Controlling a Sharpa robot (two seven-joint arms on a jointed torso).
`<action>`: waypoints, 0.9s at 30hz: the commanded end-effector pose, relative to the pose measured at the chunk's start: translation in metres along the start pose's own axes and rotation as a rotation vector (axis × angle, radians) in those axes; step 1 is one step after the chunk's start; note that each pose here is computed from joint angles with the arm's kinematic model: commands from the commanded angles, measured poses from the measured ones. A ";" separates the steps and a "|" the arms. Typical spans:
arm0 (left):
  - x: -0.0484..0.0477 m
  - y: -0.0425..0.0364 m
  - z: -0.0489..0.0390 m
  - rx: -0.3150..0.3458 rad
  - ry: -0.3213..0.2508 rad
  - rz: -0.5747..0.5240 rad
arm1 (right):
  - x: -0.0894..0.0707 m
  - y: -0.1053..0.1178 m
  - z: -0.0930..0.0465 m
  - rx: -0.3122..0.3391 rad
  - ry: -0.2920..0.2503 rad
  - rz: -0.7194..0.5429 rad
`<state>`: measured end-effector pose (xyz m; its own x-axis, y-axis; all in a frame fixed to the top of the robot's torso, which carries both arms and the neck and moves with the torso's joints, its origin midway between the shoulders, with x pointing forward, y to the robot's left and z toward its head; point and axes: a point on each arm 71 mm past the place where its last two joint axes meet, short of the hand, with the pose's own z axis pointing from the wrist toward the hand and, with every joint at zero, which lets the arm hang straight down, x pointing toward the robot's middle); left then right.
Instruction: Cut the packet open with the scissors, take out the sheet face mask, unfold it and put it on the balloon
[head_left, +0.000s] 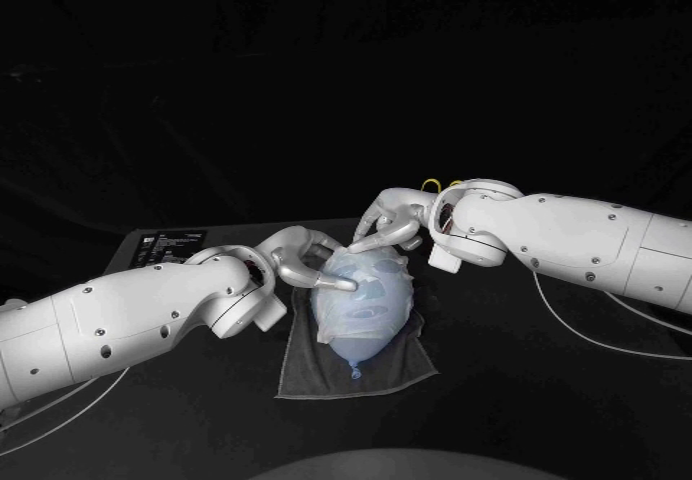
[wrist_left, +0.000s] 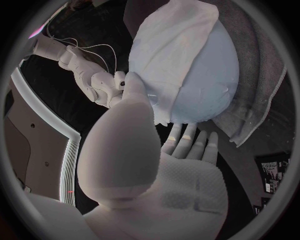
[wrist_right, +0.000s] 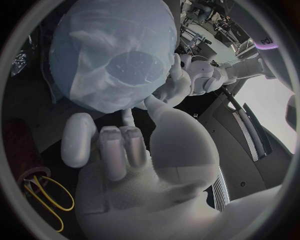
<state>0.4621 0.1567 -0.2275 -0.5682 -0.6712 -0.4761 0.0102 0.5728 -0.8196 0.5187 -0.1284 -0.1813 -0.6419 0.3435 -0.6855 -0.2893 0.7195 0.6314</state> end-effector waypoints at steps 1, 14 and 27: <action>0.0045 0.0019 0.0003 -0.011 0.030 -0.003 | 0.006 0.001 -0.001 -0.020 0.062 -0.002; 0.0031 0.0032 0.0001 -0.014 0.026 -0.004 | 0.008 0.004 -0.002 -0.054 0.036 -0.059; 0.0052 0.0018 -0.0007 -0.011 0.036 -0.006 | 0.001 0.004 -0.003 -0.057 -0.114 -0.077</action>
<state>0.4619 0.1573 -0.2278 -0.5698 -0.6719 -0.4730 0.0070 0.5717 -0.8204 0.5135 -0.1240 -0.1787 -0.5840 0.3396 -0.7373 -0.3671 0.6996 0.6131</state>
